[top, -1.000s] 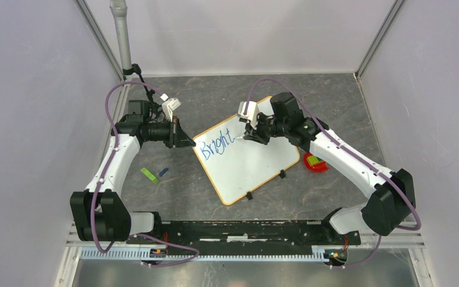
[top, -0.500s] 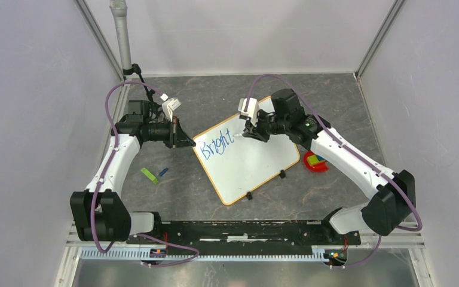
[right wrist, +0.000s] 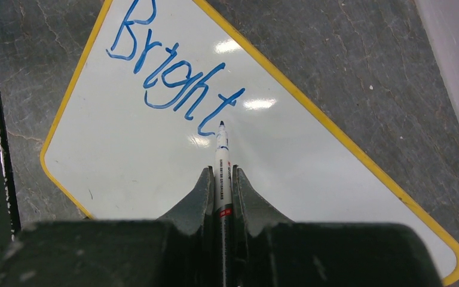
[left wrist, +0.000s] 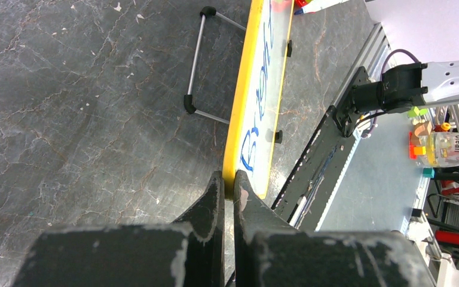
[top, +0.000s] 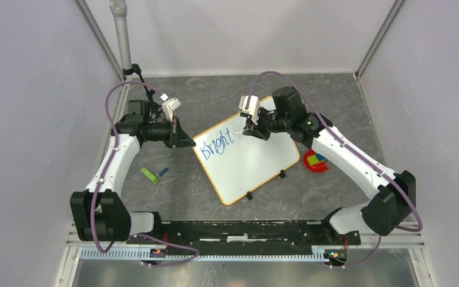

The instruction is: Write a sentence on the whiteboard

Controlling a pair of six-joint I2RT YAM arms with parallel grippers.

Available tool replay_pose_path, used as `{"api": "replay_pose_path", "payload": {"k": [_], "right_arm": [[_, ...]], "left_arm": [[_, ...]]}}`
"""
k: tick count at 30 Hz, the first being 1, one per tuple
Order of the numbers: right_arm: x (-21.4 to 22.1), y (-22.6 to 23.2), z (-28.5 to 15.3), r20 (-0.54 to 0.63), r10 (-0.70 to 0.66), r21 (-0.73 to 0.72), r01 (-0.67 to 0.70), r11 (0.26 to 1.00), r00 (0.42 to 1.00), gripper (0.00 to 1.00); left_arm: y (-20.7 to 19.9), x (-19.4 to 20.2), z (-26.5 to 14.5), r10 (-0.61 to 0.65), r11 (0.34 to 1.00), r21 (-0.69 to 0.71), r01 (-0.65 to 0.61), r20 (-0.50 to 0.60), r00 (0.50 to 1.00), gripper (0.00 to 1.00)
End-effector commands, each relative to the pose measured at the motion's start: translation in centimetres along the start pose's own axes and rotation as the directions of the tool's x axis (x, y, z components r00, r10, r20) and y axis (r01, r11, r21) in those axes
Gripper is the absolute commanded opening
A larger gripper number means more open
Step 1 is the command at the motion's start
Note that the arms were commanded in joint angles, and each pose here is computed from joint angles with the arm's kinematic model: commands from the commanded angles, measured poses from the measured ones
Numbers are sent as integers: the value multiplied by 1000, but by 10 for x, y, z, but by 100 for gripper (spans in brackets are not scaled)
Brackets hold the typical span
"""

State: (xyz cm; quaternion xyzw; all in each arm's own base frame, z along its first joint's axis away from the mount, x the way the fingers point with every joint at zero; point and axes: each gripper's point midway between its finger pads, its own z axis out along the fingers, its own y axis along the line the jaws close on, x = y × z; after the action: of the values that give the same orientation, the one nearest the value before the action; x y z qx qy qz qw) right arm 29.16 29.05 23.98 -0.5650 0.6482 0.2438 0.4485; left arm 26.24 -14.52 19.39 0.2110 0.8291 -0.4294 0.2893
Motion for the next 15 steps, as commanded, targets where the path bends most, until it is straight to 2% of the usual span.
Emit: {"api": "replay_pose_path", "payload": {"k": [1, 15], "right_arm": [[-20, -12, -13, 47, -38, 30, 36, 999, 998, 0], [-10, -30, -27, 73, -6, 19, 5, 1000, 997, 0]], "left_arm": [[2, 2, -1, 93, 996, -10, -93, -26, 995, 2], [9, 8, 0, 92, 996, -12, -93, -66, 994, 2]]}}
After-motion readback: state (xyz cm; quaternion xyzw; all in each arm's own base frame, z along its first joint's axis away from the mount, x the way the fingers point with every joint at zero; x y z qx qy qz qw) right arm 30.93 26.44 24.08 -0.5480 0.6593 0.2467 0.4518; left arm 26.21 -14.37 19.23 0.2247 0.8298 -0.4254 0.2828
